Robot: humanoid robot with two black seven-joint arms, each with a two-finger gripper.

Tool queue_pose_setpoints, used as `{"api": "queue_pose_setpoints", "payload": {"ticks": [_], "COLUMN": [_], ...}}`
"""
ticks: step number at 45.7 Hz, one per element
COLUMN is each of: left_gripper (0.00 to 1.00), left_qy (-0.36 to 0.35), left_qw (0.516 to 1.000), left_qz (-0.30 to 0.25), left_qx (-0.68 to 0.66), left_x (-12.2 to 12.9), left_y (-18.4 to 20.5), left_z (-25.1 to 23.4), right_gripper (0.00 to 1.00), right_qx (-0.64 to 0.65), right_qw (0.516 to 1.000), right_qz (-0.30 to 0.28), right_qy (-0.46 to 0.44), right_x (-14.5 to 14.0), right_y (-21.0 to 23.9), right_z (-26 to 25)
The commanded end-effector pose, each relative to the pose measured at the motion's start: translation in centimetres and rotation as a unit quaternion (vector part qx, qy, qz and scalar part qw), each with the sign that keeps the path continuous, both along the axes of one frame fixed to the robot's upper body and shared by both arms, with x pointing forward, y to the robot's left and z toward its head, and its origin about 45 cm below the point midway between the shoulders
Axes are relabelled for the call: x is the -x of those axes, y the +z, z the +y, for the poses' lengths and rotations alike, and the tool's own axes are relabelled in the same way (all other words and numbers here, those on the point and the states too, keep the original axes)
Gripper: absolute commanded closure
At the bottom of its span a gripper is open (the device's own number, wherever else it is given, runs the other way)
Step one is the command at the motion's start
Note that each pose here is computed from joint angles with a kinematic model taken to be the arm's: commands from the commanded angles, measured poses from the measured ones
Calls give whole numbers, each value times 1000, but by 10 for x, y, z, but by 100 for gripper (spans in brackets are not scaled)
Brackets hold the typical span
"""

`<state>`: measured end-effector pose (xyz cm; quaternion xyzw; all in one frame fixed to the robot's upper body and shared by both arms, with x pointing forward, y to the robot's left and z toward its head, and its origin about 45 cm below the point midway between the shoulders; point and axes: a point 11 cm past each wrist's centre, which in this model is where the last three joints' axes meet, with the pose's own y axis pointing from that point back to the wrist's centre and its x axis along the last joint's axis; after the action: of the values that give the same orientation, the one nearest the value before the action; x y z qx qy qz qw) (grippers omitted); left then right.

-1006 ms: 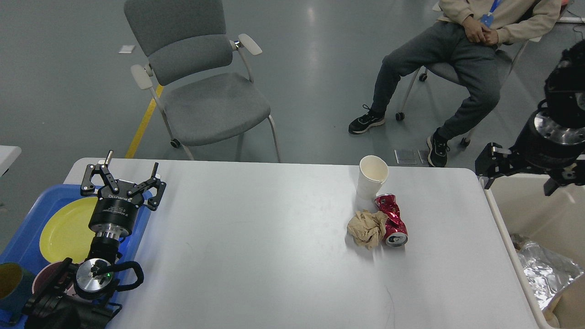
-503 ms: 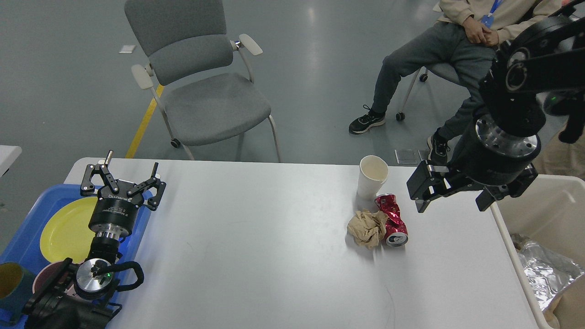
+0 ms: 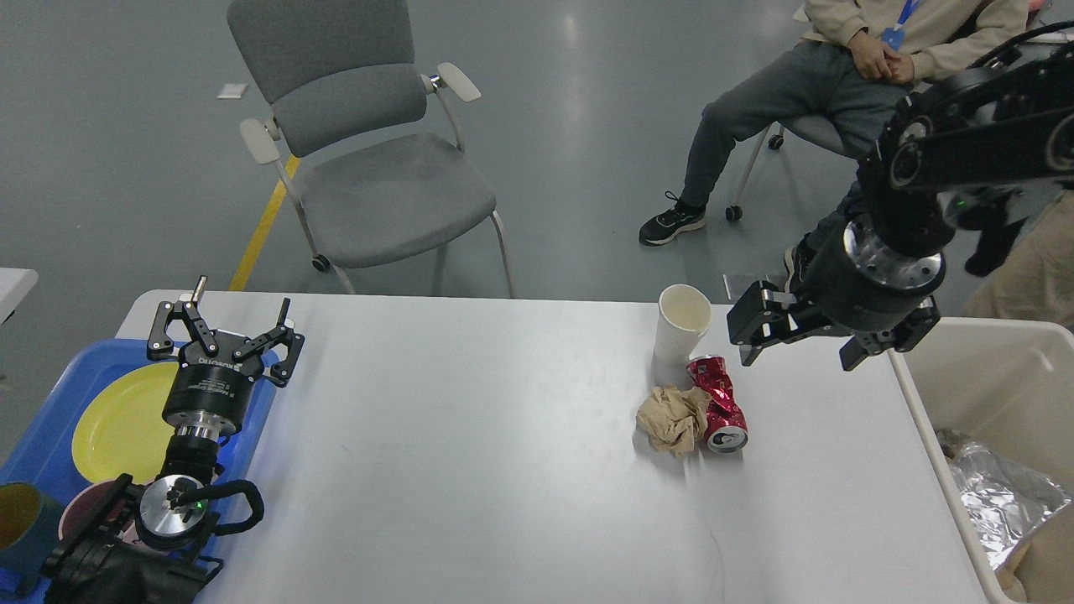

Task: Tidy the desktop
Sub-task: 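Raise the right gripper and swing it over the crumpled brown paper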

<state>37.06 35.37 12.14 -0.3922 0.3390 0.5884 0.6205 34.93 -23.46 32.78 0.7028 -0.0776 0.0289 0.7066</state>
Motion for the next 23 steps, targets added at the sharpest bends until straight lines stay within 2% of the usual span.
{"api": "queue_pose_setpoints", "payload": {"ticks": [1, 12, 23], "left_gripper": [4, 4, 4], "left_qy": [0, 0, 0], "left_qw": [1000, 1000, 1000], "left_qz": [0, 0, 0], "left_qx": [0, 0, 0], "left_x": [0, 0, 0], "left_y": [0, 0, 0], "left_z": [0, -1, -1], "right_gripper": [0, 0, 0], "right_qx": [-34, -118, -151], "right_qw": [998, 975, 948], "right_qz": [-20, -16, 30], "right_qy": [-58, -186, -279], "right_x": [-14, -43, -35], "right_y": [-33, -96, -179], "right_z": [0, 14, 25]}}
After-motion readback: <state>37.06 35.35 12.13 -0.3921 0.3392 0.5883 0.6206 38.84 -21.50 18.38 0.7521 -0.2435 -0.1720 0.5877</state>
